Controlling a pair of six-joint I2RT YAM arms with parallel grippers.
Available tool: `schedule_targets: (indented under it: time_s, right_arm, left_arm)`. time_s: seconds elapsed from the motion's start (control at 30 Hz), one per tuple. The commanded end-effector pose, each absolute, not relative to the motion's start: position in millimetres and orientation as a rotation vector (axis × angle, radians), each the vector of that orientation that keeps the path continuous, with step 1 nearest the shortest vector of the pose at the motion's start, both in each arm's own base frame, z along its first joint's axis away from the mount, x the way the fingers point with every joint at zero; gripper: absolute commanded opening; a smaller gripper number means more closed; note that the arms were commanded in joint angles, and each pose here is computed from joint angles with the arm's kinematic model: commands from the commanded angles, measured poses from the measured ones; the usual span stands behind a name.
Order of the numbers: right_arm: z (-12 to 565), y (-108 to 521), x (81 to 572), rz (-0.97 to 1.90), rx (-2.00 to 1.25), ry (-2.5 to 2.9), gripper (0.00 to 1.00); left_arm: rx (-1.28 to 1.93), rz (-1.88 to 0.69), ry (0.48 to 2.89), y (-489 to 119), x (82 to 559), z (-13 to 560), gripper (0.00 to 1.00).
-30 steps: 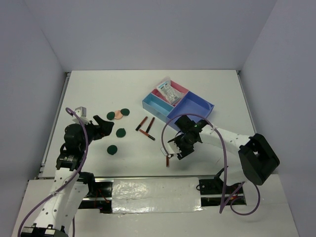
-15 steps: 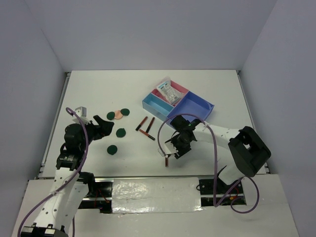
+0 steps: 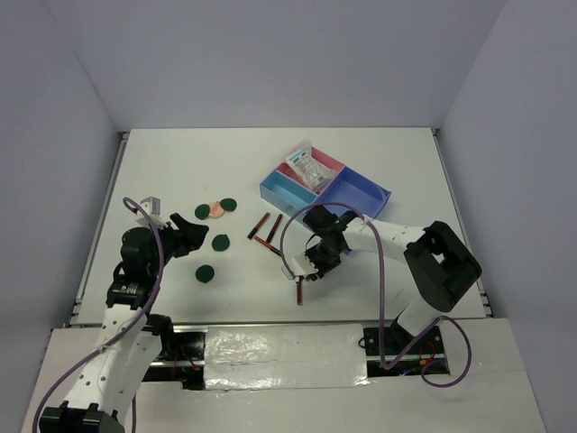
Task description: Organize the makeup
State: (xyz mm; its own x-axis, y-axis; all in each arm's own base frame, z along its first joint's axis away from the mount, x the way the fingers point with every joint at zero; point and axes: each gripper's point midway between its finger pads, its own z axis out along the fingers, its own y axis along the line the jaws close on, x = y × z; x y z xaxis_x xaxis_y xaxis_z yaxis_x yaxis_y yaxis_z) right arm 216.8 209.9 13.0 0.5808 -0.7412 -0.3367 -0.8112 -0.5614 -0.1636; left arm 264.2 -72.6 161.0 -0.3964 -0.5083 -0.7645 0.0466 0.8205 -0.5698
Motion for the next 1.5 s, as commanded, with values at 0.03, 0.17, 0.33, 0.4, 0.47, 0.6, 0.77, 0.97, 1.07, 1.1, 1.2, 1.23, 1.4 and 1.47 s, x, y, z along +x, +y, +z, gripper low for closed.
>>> schedule_targets:
  time_s: [0.03, 0.17, 0.33, 0.4, 0.47, 0.6, 0.77, 0.97, 1.07, 1.1, 1.2, 1.23, 1.4, 1.47]
  right_arm:
    - [0, 200, 204, 0.378, -2.586, 1.309, 0.34]
    - [-5, 193, 196, 0.404, -2.611, 1.351, 0.29]
    - [-6, 192, 190, 0.447, -2.559, 1.471, 0.21]
    - [-2, 195, 190, 0.456, -2.509, 1.516, 0.16]
    - [6, 200, 189, 0.481, -2.463, 1.53, 0.12]
    - [38, 215, 191, 0.547, -2.288, 1.556, 0.1]
    - [101, 229, 197, 0.626, -2.029, 1.582, 0.08]
    - [171, 232, 225, 0.709, -1.661, 1.577, 0.07]
    - [197, 218, 261, 0.701, -1.419, 1.643, 0.07]
    - [201, 213, 268, 0.727, -1.314, 1.711, 0.06]
    - [206, 192, 300, 0.689, -1.079, 1.814, 0.04]
    - [202, 187, 307, 0.675, -1.023, 1.85, 0.04]
    - [174, 155, 343, 0.574, -0.753, 2.037, 0.05]
    - [159, 154, 347, 0.584, -0.724, 2.102, 0.09]
  left_arm:
    - [-0.326, -0.72, 1.834, -84, 270, 171, 0.66]
    - [-0.332, -0.757, 1.829, -88, 271, 168, 0.64]
    - [-0.362, -0.831, 1.83, -96, 273, 158, 0.58]
    - [-0.353, -0.863, 1.826, -100, 275, 158, 0.52]
    - [-0.36, -0.887, 1.844, -104, 276, 154, 0.48]
    - [-0.319, -0.896, 1.875, -118, 279, 155, 0.41]
    - [-0.242, -0.894, 1.959, -153, 277, 143, 0.39]
    - [-0.156, -0.868, 2.068, -191, 277, 127, 0.41]
    - [-0.11, -0.841, 2.093, -204, 277, 126, 0.44]
    - [-0.079, -0.847, 2.088, -212, 277, 131, 0.45]
    - [-0.044, -0.835, 2.101, -223, 279, 131, 0.5]
    - [-0.019, -0.835, 2.124, -231, 275, 126, 0.52]
    - [0.079, -0.841, 2.153, -260, 268, 127, 0.56]
    - [0.109, -0.841, 2.175, -268, 264, 122, 0.56]
